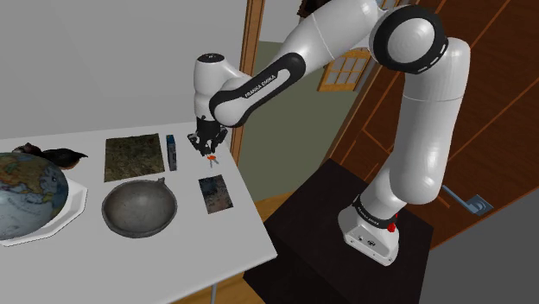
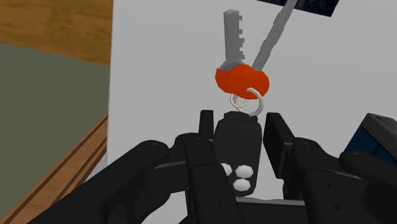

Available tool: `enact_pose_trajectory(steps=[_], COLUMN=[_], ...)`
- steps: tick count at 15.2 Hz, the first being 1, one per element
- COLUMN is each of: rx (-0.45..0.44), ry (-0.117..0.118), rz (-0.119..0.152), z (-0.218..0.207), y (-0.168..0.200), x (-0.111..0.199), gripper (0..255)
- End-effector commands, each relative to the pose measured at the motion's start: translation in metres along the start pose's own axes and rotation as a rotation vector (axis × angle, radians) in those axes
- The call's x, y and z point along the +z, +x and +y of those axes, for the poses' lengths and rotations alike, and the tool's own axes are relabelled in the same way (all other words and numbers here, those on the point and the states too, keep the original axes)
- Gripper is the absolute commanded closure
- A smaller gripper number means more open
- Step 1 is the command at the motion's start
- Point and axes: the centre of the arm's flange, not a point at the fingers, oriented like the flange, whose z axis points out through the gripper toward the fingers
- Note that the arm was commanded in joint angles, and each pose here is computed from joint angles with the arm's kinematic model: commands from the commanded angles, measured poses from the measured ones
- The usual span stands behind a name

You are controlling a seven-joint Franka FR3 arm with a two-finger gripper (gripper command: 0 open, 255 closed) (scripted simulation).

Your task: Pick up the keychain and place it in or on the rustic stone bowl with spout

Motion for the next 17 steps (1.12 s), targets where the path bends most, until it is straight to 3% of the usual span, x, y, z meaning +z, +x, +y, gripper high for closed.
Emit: enact_pose_trajectory(steps=[1,17], rx=[0.000,0.000], ry=[0.000,0.000], rz=[0.000,0.000], z=[0.001,0.001], y=[0.000,0.002], x=[-0.010,-0.094], gripper=[255,255])
